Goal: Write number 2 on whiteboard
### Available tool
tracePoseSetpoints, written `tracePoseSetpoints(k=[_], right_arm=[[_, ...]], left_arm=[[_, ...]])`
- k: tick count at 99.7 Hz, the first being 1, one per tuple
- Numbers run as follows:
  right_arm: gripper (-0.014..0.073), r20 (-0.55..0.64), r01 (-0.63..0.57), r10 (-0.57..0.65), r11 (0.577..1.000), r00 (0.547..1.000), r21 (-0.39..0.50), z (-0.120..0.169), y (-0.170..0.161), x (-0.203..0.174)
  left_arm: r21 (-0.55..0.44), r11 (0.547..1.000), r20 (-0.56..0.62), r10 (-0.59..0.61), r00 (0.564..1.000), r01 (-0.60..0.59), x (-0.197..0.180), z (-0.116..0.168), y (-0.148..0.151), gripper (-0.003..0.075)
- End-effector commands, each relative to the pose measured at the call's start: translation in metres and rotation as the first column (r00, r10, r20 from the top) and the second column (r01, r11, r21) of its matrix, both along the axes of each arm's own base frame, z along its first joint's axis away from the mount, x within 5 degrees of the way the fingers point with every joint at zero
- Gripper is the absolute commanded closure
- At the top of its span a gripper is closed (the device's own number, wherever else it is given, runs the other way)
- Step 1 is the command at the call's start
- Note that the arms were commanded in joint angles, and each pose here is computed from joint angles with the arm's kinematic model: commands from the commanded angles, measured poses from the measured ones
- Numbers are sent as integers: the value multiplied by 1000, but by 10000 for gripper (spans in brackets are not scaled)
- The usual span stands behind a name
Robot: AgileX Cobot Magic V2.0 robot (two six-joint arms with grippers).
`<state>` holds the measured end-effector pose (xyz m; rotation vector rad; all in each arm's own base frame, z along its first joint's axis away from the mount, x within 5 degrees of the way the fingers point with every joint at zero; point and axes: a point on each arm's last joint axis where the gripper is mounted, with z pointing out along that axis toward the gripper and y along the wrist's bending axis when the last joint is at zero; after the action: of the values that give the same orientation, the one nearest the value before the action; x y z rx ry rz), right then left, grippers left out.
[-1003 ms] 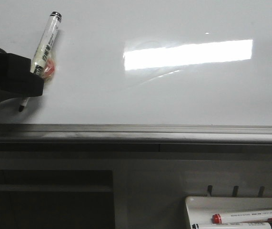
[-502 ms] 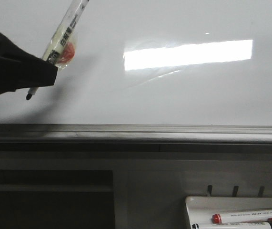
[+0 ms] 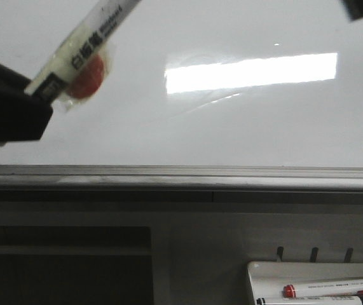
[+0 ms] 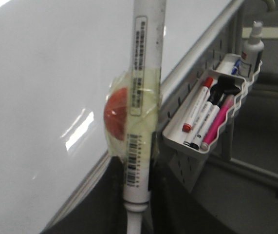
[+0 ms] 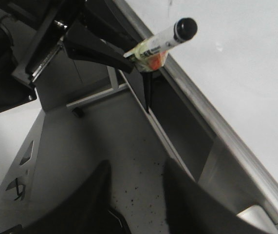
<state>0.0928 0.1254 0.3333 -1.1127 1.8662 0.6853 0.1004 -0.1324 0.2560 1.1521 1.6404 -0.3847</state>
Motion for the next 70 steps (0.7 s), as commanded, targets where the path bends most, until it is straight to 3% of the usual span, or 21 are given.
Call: tracePoseSetpoints(k=[1, 40, 70], right_arm=[[185, 62, 11, -14, 999, 998, 46, 10, 12, 11], [186, 138, -25, 7, 991, 990, 128, 6, 51, 18], [187, 148, -24, 6, 993, 989, 116, -1, 72, 28]], left_arm=[[-9, 997, 67, -72, 995, 73, -6, 6, -5, 740], [1, 990, 102, -138, 985, 138, -13, 3, -9, 740], [-36, 986, 133, -158, 978, 164, -14, 7, -11, 740]])
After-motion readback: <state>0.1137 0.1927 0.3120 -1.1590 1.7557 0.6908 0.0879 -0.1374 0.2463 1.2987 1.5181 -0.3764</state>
